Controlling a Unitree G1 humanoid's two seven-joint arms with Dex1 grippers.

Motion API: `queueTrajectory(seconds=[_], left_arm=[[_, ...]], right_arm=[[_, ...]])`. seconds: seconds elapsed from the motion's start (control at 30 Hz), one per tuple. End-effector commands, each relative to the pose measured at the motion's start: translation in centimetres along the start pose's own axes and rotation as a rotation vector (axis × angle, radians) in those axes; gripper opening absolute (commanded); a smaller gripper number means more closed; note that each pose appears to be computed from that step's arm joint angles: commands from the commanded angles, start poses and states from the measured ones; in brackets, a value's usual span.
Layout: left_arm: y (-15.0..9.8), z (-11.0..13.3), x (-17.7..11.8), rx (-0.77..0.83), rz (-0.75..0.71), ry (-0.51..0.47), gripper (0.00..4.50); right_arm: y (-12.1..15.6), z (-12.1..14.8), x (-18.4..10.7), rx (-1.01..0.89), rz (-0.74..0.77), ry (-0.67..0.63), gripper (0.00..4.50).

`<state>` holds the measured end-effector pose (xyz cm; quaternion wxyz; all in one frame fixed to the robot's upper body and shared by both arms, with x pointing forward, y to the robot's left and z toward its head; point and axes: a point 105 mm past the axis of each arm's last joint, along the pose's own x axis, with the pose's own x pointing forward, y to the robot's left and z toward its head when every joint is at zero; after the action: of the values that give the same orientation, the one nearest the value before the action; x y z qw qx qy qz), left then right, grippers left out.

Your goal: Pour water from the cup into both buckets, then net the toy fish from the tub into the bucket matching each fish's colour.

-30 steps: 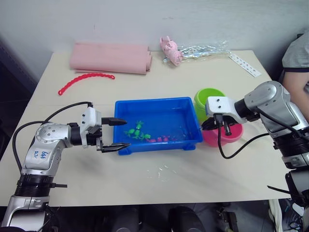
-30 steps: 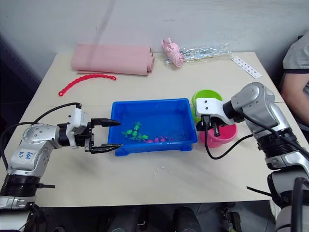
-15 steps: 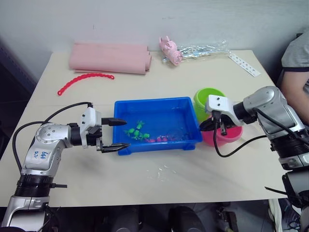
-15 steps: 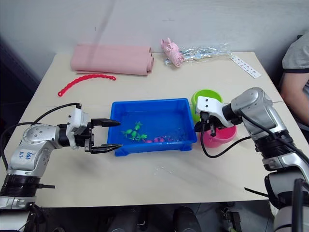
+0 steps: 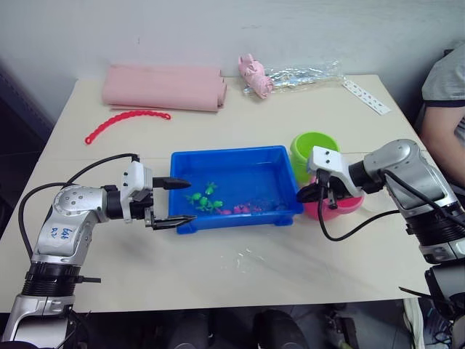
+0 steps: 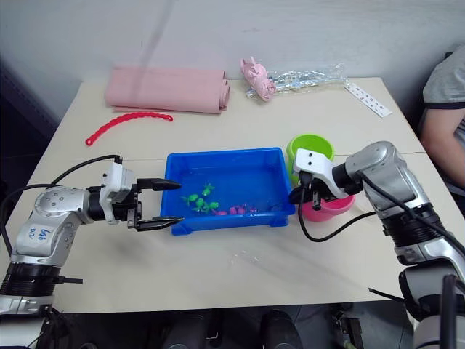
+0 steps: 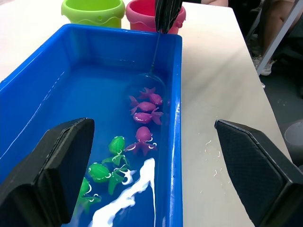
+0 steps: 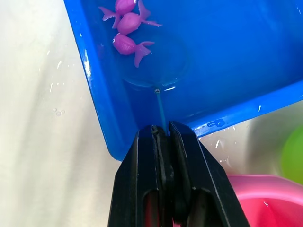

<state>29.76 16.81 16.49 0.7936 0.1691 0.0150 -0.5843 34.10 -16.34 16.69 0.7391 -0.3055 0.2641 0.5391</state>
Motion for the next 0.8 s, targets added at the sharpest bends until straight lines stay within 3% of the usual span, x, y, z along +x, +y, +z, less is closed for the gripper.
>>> queueTrajectory(seconds=[0.03, 0.8], left_arm=[[0.3, 0.9, -0.7, 0.041, 0.020, -0.001, 4.46], [0.4, 1.0, -0.7, 0.044, 0.021, -0.003, 4.46]], right_arm=[[-0.7, 1.0, -1.3, -0.011, -0.046, -0.039, 0.00], [-1.1, 1.2, -2.6, -0.124, -0.053, 0.030, 0.00]])
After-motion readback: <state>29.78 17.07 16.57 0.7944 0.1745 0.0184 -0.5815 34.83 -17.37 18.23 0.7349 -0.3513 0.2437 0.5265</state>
